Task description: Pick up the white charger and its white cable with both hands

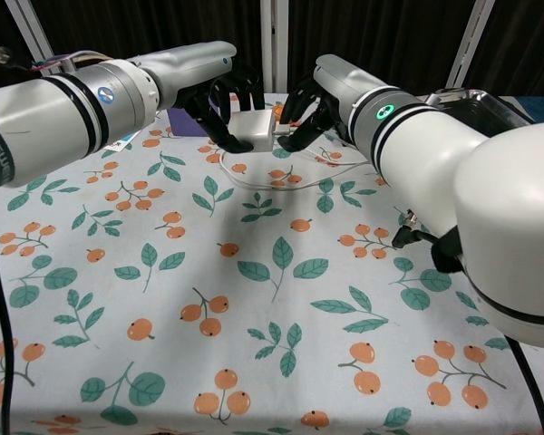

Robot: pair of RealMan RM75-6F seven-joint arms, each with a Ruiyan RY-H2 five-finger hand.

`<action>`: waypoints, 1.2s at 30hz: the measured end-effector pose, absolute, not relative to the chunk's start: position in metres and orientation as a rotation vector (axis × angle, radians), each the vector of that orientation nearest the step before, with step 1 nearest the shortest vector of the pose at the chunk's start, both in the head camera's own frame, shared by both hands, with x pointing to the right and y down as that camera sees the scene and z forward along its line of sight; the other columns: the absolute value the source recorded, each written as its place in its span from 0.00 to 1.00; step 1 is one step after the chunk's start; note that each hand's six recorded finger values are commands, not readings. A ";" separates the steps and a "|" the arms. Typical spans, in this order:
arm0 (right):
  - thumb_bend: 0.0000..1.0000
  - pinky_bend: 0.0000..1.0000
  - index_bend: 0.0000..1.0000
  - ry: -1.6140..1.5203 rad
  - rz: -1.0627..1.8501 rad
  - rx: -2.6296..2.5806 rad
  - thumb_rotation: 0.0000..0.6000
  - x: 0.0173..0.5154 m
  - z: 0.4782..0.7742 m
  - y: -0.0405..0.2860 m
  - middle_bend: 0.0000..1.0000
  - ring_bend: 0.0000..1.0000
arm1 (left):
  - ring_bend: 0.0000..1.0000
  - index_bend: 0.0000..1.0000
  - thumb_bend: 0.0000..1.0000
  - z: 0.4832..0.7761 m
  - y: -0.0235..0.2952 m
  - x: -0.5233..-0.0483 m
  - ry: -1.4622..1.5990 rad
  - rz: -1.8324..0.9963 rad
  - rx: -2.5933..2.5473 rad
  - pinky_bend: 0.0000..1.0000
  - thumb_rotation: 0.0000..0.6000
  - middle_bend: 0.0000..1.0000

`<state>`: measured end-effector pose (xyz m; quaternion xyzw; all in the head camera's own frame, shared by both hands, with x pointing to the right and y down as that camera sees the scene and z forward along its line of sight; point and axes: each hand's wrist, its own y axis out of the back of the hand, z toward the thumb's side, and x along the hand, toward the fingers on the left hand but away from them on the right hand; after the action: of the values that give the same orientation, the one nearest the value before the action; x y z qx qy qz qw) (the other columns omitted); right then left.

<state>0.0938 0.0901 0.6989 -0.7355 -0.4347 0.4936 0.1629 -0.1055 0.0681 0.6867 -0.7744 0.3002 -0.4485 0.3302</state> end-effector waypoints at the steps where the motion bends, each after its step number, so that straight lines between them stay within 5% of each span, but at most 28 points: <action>1: 0.27 0.00 0.50 -1.241 1.407 -2.100 1.00 0.094 0.699 0.090 0.29 0.03 | 0.42 0.56 0.36 0.687 0.068 -0.106 0.785 -1.173 -2.024 0.28 1.00 0.57; 25: 0.28 0.00 0.52 -1.252 1.411 -2.112 1.00 0.091 0.702 0.089 0.30 0.05 | 0.42 0.56 0.36 0.689 0.071 -0.104 0.756 -1.184 -2.007 0.28 1.00 0.57; 36: 0.31 0.00 0.67 -1.268 1.424 -2.118 1.00 0.092 0.705 0.088 0.33 0.08 | 0.42 0.56 0.36 0.689 0.069 -0.106 0.757 -1.187 -1.994 0.28 1.00 0.57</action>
<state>0.0922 0.0882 0.7052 -0.7352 -0.4403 0.4944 0.1452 -0.1057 0.0691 0.6889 -0.7673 0.2914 -0.4568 0.3430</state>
